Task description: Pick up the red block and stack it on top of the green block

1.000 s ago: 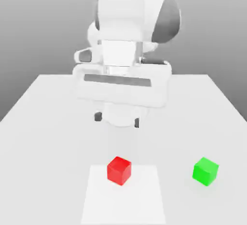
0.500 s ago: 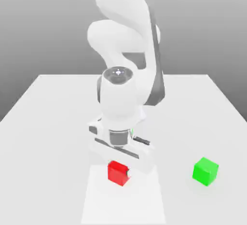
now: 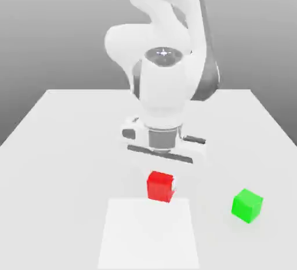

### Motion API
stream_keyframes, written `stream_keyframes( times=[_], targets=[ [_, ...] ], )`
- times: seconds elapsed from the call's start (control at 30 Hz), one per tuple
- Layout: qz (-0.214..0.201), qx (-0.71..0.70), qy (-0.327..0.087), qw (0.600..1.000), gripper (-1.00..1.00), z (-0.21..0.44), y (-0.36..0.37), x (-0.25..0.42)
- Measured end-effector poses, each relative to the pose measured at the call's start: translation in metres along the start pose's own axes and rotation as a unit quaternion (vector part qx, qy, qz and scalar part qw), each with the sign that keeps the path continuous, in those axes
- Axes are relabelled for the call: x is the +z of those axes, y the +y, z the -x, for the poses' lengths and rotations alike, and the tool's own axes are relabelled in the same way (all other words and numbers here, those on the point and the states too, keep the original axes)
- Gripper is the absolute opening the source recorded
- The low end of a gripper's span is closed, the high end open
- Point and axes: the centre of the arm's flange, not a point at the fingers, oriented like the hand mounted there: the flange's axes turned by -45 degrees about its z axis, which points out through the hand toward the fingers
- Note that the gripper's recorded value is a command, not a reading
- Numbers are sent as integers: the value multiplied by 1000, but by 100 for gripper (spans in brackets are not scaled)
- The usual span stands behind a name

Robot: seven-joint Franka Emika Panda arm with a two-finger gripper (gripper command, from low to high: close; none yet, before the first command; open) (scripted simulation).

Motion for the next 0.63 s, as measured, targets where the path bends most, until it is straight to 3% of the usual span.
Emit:
stream_keyframes(
  times=[0.13, 0.3, 0.5, 0.53, 0.63],
  targets=[
    [0, -174, 0, 985, -100, 11, -68, -10],
    [0, -384, 0, 923, -100, 45, -151, -23],
    [0, -412, 0, 911, -100, 44, -159, 27],
    [0, -412, 0, 911, 100, 45, -159, 36],
    [0, -412, 0, 911, 100, 45, -159, 36]
  ],
)
